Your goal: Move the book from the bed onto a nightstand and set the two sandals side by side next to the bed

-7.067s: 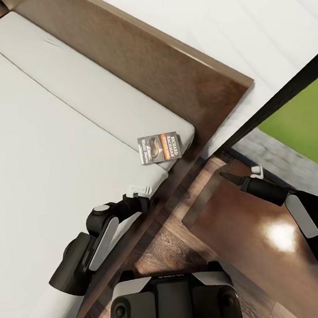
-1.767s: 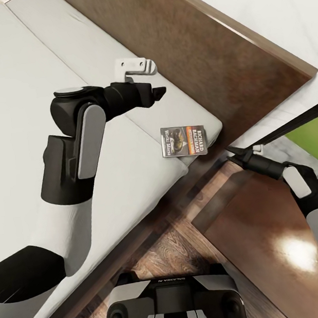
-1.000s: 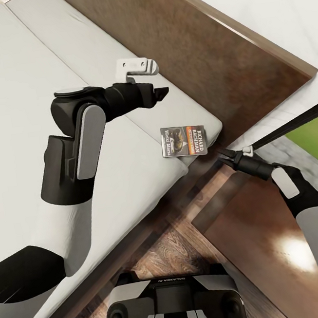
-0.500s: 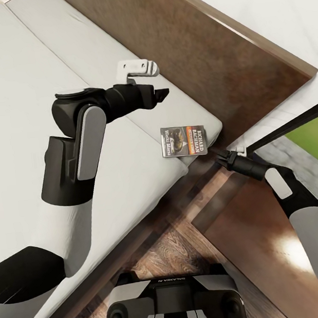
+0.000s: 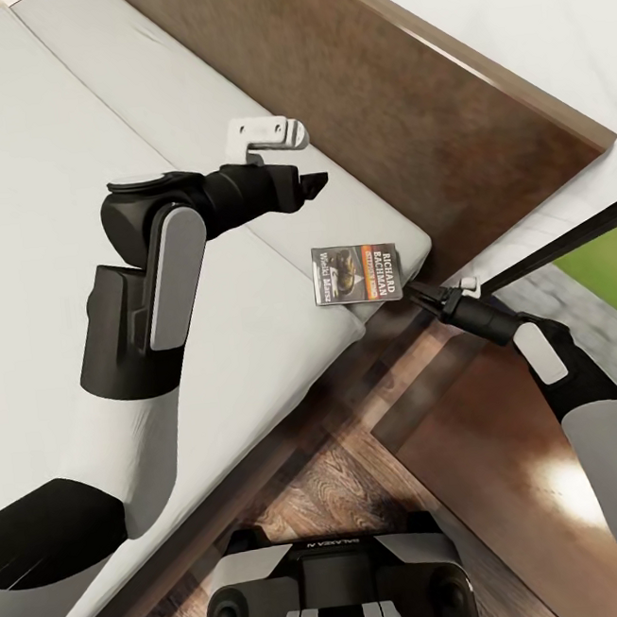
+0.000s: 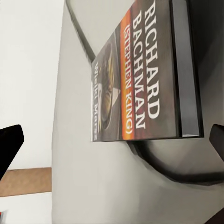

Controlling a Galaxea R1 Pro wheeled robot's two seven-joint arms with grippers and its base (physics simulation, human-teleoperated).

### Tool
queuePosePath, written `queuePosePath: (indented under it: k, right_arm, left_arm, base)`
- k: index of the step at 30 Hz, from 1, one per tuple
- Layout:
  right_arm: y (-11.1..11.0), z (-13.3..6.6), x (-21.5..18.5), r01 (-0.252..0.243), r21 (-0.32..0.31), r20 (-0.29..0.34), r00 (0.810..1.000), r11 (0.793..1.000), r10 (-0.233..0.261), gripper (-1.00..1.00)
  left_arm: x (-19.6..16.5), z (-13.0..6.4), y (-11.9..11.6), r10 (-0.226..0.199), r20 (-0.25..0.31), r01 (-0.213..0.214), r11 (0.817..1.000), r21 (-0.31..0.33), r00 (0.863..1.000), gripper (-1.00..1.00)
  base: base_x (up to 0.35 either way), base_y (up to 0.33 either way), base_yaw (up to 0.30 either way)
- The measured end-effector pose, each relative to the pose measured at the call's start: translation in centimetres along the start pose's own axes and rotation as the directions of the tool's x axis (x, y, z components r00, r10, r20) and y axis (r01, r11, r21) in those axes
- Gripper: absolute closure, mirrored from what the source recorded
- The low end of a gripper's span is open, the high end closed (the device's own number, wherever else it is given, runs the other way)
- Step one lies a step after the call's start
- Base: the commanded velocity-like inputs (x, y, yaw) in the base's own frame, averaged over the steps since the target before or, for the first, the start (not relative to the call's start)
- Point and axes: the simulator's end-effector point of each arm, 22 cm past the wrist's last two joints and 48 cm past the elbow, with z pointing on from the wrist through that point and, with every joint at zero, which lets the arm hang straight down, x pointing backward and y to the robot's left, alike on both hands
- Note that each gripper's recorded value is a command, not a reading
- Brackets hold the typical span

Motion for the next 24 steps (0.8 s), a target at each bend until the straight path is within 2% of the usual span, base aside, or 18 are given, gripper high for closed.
queuePosePath:
  k: [17,24]
  right_arm:
    - [-0.1,0.0,0.0,0.002,0.003,0.003,1.000,1.000,-0.002,-1.00]
    - [-1.2,0.3,0.1,0.004,0.005,0.005,1.000,1.000,-0.004,-1.00]
  left_arm:
    - [0.2,0.0,0.0,-0.002,-0.002,0.002,1.000,0.001,1.000,-1.00]
    - [1.1,0.6,0.4,-0.002,-0.003,0.002,1.000,0.002,1.000,-1.00]
  base:
    - [0.000,0.000,0.000]
    - [0.000,0.000,0.000]
